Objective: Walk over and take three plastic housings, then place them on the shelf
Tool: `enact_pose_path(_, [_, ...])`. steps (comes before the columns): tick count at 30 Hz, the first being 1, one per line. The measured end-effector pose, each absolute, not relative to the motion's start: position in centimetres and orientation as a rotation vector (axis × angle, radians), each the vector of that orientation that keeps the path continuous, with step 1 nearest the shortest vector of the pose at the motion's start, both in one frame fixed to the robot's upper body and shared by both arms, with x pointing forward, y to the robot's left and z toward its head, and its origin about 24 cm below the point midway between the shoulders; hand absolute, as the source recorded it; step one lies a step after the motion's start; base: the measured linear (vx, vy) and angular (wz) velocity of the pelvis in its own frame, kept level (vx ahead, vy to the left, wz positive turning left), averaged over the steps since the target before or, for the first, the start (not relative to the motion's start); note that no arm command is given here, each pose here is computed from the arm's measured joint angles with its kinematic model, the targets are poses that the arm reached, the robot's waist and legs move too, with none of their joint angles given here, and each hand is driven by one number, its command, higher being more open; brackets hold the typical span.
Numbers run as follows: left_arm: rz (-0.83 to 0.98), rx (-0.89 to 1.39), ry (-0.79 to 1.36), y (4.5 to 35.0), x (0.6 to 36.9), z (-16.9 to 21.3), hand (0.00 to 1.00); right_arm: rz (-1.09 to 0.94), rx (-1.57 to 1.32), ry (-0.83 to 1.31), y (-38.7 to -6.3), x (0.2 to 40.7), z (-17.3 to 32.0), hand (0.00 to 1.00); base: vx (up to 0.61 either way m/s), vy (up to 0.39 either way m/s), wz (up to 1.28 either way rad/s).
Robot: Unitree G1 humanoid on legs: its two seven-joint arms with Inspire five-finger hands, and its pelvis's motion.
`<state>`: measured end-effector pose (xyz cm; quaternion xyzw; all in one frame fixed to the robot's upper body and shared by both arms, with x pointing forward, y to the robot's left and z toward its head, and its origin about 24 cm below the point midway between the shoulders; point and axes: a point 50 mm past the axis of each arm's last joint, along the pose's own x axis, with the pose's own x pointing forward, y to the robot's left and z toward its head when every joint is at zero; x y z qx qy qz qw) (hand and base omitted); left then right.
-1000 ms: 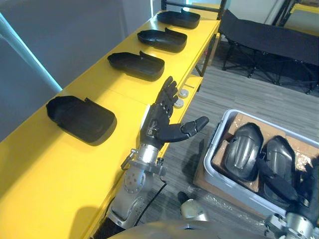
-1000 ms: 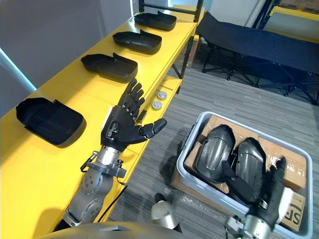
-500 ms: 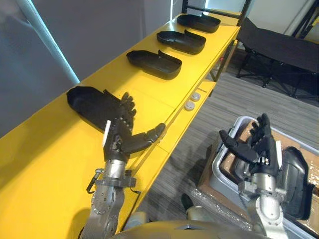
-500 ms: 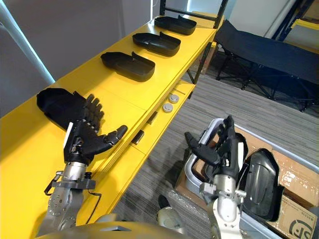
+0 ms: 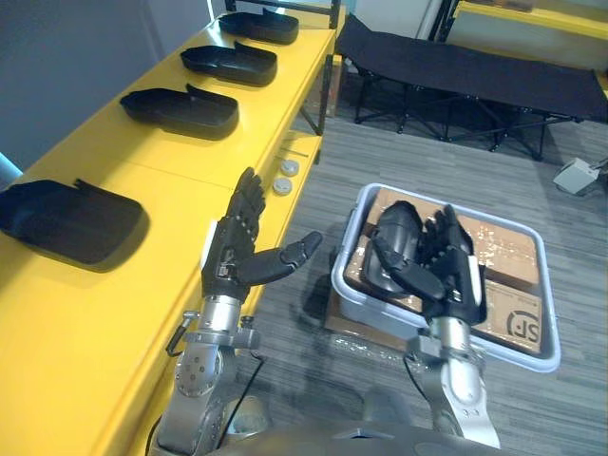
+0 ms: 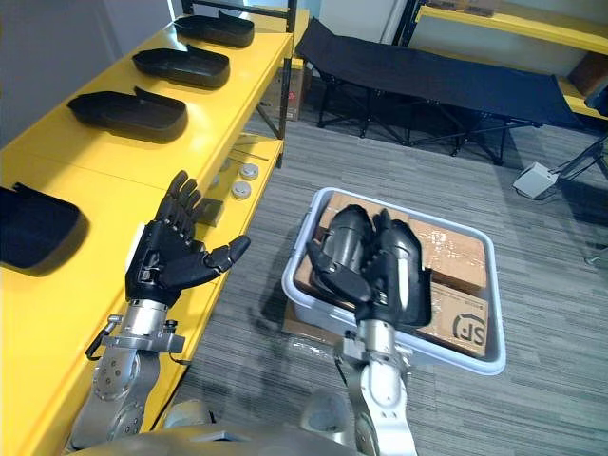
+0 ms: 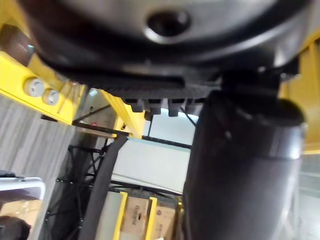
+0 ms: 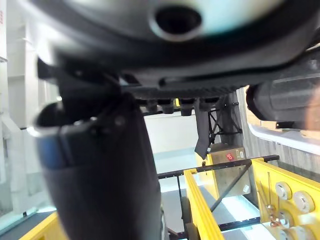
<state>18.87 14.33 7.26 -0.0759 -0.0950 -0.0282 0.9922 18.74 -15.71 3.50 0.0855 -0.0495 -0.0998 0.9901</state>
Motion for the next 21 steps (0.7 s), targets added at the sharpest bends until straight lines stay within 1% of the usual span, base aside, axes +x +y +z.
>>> enact_pose_path(2, [-0.043, -0.138, -0.174, 14.3, 18.6, 7.0, 1.0, -0.191, 0.154, -0.081, -15.9, 18.8, 3.3, 1.0, 0.0, -0.471, -0.41])
enact_pose_path(4, [-0.014, -0.133, -0.179, 14.4, 18.7, 7.0, 1.0, -0.172, 0.131, -0.073, -16.3, 18.7, 3.1, 1.0, 0.0, -0.292, -0.37])
enact_pose_path(7, [0.053, -0.22, -0.174, 14.6, 18.7, 7.0, 1.0, -0.176, 0.062, -0.032, -18.5, 17.8, 2.3, 1.0, -0.04, -0.318, -0.13])
enact_pose_path(8, [0.057, -0.265, -0.165, 14.6, 18.4, 6.7, 1.0, -0.222, 0.026, 0.016, -20.3, 16.2, 1.5, 1.0, -0.05, -0.16, -0.04])
enact_pose_path(9, [0.059, -0.265, -0.162, 14.6, 18.2, 6.7, 1.0, -0.24, 0.017, 0.029, -20.7, 15.7, 1.4, 1.0, -0.05, -0.12, -0.18])
enact_pose_path(12, [0.047, -0.263, -0.157, 14.7, 17.9, 6.4, 1.0, -0.284, 0.0, 0.055, -21.7, 14.6, 1.0, 1.0, -0.06, 0.019, -0.41])
enact_pose_path(16, [0.016, -0.262, -0.198, 14.3, 17.9, 7.0, 1.0, -0.274, -0.008, -0.003, -21.3, 15.4, 2.2, 1.0, -0.06, 0.105, -0.61])
enact_pose_path(18, [-0.07, -0.266, -0.236, 13.3, 18.6, 7.8, 1.0, -0.355, -0.005, -0.046, -21.8, 16.3, 2.9, 1.0, -0.07, 0.263, -0.21])
enact_pose_path(21, [-0.139, -0.245, -0.271, 12.7, 19.4, 8.4, 1.0, -0.445, 0.015, -0.051, -22.5, 17.3, 2.7, 1.0, -0.1, 0.225, -0.04])
